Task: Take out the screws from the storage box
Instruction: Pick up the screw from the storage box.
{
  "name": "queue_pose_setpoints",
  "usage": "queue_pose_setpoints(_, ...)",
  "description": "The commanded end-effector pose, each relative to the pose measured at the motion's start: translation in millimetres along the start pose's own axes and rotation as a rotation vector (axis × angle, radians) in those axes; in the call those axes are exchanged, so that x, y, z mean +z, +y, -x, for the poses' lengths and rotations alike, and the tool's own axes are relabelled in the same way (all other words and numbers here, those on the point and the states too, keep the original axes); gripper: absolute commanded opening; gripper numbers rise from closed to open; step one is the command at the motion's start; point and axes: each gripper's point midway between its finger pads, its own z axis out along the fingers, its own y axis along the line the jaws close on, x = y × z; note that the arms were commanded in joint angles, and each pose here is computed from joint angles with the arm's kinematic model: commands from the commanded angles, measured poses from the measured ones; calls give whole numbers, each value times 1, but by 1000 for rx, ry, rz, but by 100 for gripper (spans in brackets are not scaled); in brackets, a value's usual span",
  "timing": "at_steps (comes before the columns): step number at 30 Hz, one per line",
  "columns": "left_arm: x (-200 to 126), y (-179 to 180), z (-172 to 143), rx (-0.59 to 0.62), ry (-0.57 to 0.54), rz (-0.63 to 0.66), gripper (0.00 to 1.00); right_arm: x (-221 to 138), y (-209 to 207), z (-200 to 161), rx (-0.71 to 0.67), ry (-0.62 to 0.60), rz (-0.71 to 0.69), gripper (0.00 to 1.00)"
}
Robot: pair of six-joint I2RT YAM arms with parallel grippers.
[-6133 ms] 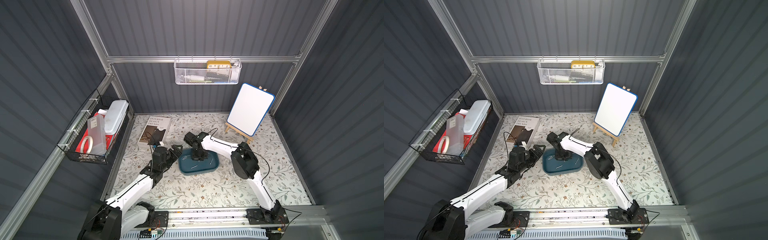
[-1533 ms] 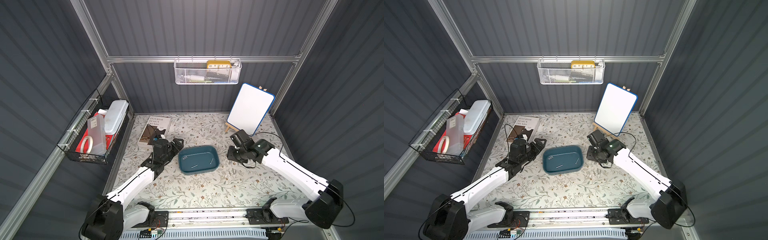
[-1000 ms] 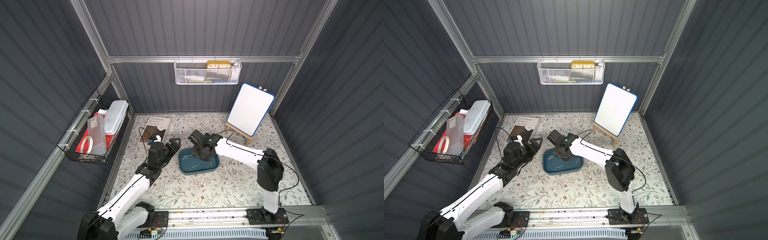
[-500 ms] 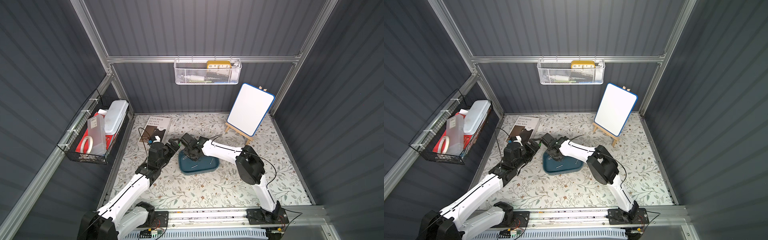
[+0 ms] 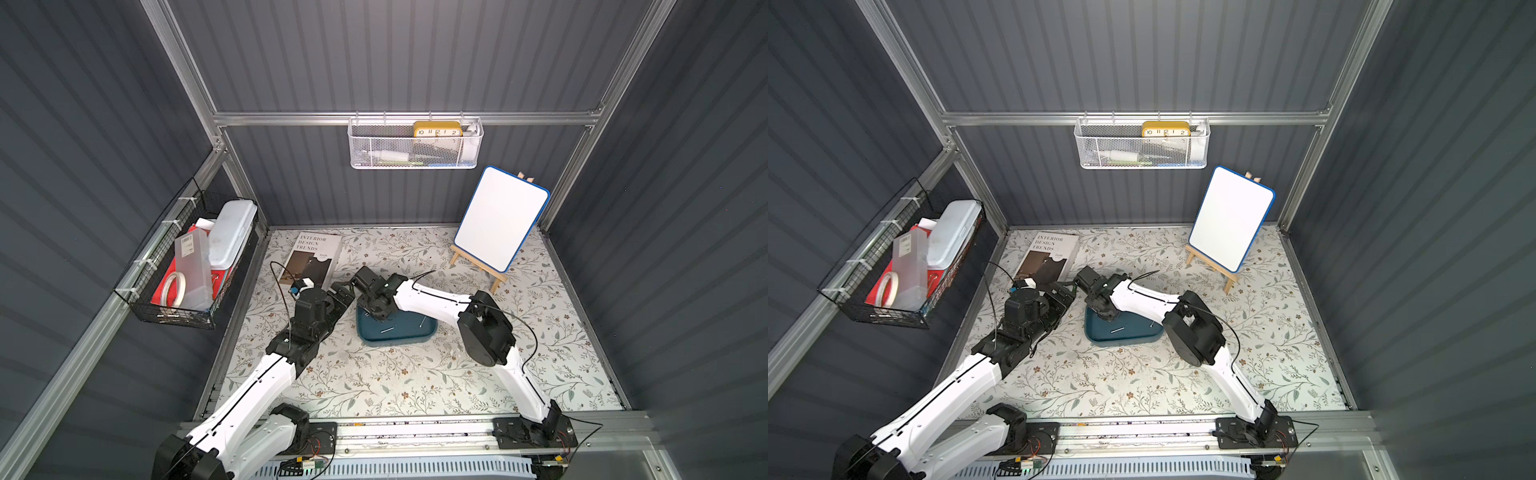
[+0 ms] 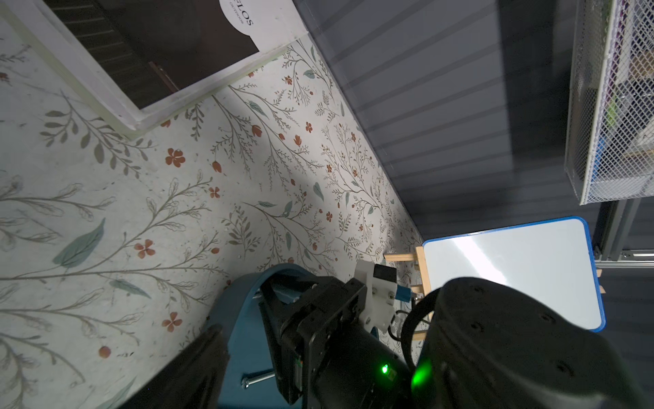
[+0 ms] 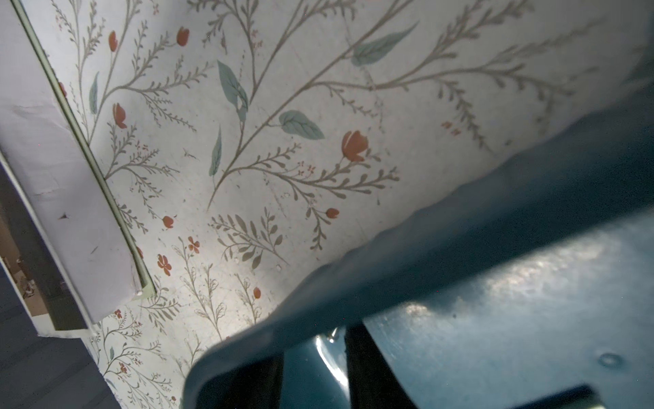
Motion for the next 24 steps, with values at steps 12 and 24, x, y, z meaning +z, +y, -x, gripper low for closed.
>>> queue_pose_setpoints(12,-17,-27,17,-35,-55,-76,93,27,-51,-10,18,-34,-220,32)
queue_pose_setpoints(24,-22,-27,18,-46,-61,-77,93,30,-62,-11,-13,-26,-257,17)
